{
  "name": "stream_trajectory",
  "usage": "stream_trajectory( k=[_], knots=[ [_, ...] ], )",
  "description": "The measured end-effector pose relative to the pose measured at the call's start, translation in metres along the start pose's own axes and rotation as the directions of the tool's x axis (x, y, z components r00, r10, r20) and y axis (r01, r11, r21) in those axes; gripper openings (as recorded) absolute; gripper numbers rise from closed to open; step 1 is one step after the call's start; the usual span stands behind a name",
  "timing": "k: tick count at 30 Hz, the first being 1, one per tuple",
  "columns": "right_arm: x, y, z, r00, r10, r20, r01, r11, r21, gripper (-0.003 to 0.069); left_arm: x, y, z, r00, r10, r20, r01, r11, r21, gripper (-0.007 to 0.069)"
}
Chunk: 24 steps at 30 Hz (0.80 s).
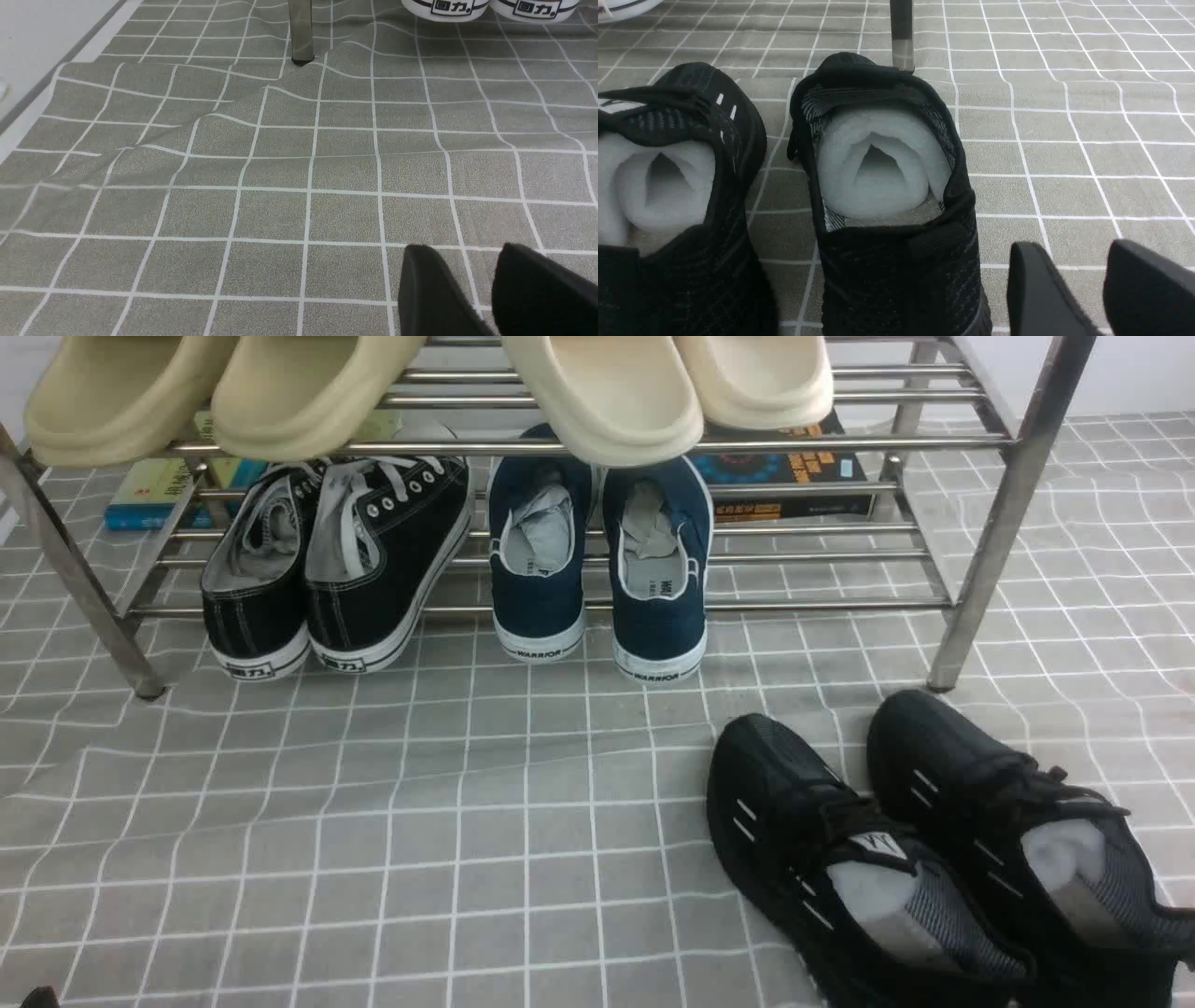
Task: Take the shoes off the shelf with your hand from the grey coffee tablecloth.
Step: 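Grasp the leftmost shoe on the bottom shelf of the shoe rack with the left gripper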
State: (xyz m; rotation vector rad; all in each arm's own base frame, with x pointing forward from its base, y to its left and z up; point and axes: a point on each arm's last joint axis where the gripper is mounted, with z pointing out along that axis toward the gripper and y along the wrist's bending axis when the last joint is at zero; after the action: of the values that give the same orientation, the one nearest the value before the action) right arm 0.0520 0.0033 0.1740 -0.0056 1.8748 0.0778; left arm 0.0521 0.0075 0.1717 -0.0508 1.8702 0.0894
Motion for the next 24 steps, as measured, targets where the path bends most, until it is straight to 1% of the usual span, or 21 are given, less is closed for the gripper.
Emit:
stream_trajectory(
  k=[8,11,12,13,14,15,16,17,18,19,20,21,22,23,24],
  knots=[
    [0.0,0.0,0.0,1.0,0.0,0.0,0.0,1.0,0.0,0.0238,0.0,0.0,0.0,1.0,0.0,0.0,0.0,1.0,0.0,0.024],
    [0.0,0.0,0.0,1.0,0.0,0.0,0.0,1.0,0.0,0.0238,-0.001,-0.001,0.0,0.999,-0.038,0.007,0.038,0.999,0.009,0.024],
    [0.0,0.0,0.0,1.0,0.0,0.0,0.0,1.0,0.0,0.0238,-0.002,-0.002,0.0,0.995,-0.101,0.017,0.1,0.995,0.024,0.024],
    [0.0,0.0,0.0,1.0,0.0,0.0,0.0,1.0,0.0,0.0238,-0.004,-0.005,0.0,0.97,-0.239,0.033,0.237,0.97,0.06,0.024],
    [0.0,0.0,0.0,1.0,0.0,0.0,0.0,1.0,0.0,0.0238,-0.006,-0.007,0.0,0.931,-0.362,0.043,0.357,0.929,0.094,0.024],
    [0.0,0.0,0.0,1.0,0.0,0.0,0.0,1.0,0.0,0.0238,-0.009,-0.009,-0.001,0.845,-0.533,0.045,0.522,0.841,0.143,0.024],
    [0.0,0.0,0.0,1.0,0.0,0.0,0.0,1.0,0.0,0.0238,-0.011,-0.01,-0.001,0.781,-0.623,0.038,0.61,0.775,0.168,0.024],
    [0.0,0.0,0.0,1.0,0.0,0.0,0.0,1.0,0.0,0.0238,-0.014,-0.011,-0.001,0.692,-0.721,0.024,0.704,0.682,0.197,0.024],
    [0.0,0.0,0.0,1.0,0.0,0.0,0.0,1.0,0.0,0.0238,-0.015,-0.011,-0.002,0.62,-0.785,0.01,0.765,0.607,0.215,0.024],
    [0.0,0.0,0.0,1.0,0.0,0.0,0.0,1.0,0.0,0.0238,-0.016,-0.012,-0.002,0.585,-0.811,0.003,0.791,0.57,0.222,0.024],
    [0.0,0.0,0.0,1.0,0.0,0.0,0.0,1.0,0.0,0.0238,-0.018,-0.012,-0.002,0.463,-0.886,-0.026,0.863,0.443,0.242,0.024],
    [0.0,0.0,0.0,1.0,0.0,0.0,0.0,1.0,0.0,0.0238,-0.018,-0.012,-0.002,0.45,-0.892,-0.029,0.869,0.43,0.244,0.024],
    [0.0,0.0,0.0,1.0,0.0,0.0,0.0,1.0,0.0,0.0238,-0.019,-0.013,-0.003,0.38,-0.924,-0.049,0.9,0.357,0.25,0.024],
    [0.0,0.0,0.0,1.0,0.0,0.0,0.0,1.0,0.0,0.0238,-0.019,-0.013,-0.003,0.351,-0.934,-0.057,0.911,0.327,0.253,0.024],
    [0.0,0.0,0.0,1.0,0.0,0.0,0.0,1.0,0.0,0.0238,-0.019,-0.013,-0.003,0.336,-0.94,-0.061,0.916,0.31,0.255,0.024]
  ],
)
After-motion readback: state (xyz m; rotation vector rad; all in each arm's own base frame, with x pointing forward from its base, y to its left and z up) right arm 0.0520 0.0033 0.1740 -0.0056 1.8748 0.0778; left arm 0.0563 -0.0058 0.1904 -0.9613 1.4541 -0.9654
